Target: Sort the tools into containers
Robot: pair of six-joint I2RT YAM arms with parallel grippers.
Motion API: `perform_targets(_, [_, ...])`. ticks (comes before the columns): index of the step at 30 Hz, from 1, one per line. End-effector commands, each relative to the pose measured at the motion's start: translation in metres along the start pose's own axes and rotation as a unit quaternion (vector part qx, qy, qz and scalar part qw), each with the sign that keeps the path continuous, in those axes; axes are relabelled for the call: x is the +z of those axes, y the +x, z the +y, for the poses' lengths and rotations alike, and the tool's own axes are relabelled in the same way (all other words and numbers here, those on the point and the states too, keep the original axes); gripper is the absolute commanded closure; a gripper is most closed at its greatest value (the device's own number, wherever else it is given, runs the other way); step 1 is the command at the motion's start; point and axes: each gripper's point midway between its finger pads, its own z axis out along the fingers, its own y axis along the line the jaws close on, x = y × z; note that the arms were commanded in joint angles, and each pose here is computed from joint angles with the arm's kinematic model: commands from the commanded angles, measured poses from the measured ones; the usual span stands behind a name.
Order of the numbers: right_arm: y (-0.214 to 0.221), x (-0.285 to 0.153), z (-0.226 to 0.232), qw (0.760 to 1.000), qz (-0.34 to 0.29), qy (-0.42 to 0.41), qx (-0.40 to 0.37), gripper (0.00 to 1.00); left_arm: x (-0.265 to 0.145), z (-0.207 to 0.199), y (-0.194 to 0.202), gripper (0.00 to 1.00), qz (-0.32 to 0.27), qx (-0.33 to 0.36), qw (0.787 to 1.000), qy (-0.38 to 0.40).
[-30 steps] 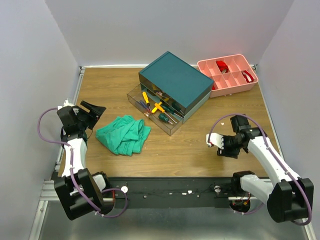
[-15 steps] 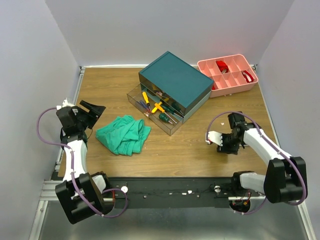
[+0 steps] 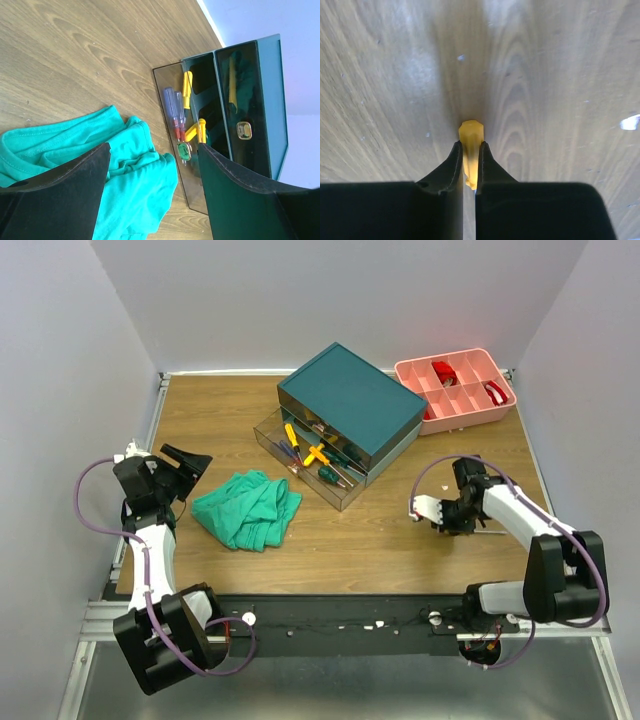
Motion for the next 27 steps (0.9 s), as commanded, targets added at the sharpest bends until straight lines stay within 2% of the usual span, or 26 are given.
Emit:
perform_targets(1, [-0.032, -0.031, -0.036, 0.998, -0.062, 0.029, 0.005, 0.98, -0.003, -0.001, 0.002, 0.2, 0.002, 0.004, 1.0, 0.003])
perform_targets(3, [-0.069, -0.049, -0.048, 0.992, -0.123, 0.028, 0.015, 0.98, -0.003, 0.001, 0.004, 0.2, 0.004, 0.0, 1.0, 0.002])
perform_targets(4, [-0.09, -0.074, -0.067, 0.988, -0.149, 0.046, 0.013, 0.98, -0.002, 0.003, 0.007, 0.2, 0.007, -0.003, 1.0, 0.0])
perform_targets(8, [-0.185, -0.115, -0.086, 0.956, -0.29, 0.006, 0.038, 0.98, -0.001, 0.009, 0.011, 0.2, 0.011, -0.009, 1.0, -0.007])
perform_targets(11, [-0.253, -0.126, -0.09, 0.935, -0.348, -0.02, 0.06, 0.98, 0.001, 0.012, 0.012, 0.2, 0.015, -0.013, 1.0, -0.013])
perform_targets(12, [-0.276, -0.127, -0.081, 0.929, -0.359, -0.043, 0.083, 0.99, 0.001, 0.012, 0.013, 0.21, 0.018, -0.014, 1.0, -0.015])
perform_targets(16, [-0.337, -0.134, -0.099, 0.907, -0.406, -0.031, 0.104, 0.99, 0.002, 0.011, 0.017, 0.21, 0.028, -0.017, 0.999, -0.015])
perform_targets(21, [-0.371, -0.112, -0.13, 0.903, -0.4, -0.007, 0.158, 0.99, 0.004, 0.009, 0.021, 0.21, 0.037, -0.023, 0.999, -0.013])
perform_targets(24, [-0.384, -0.101, -0.152, 0.904, -0.39, 0.026, 0.171, 0.8, 0.008, 0.005, 0.027, 0.21, 0.049, -0.018, 0.999, -0.007])
perform_targets(25, [-0.387, -0.101, -0.158, 0.902, -0.391, 0.038, 0.177, 0.61, 0.01, -0.004, 0.031, 0.21, 0.057, -0.003, 0.998, 0.004])
perform_targets(27, [-0.393, -0.108, -0.176, 0.897, -0.393, 0.067, 0.192, 0.5, 0.015, -0.007, 0.038, 0.22, 0.072, 0.04, 0.997, 0.006])
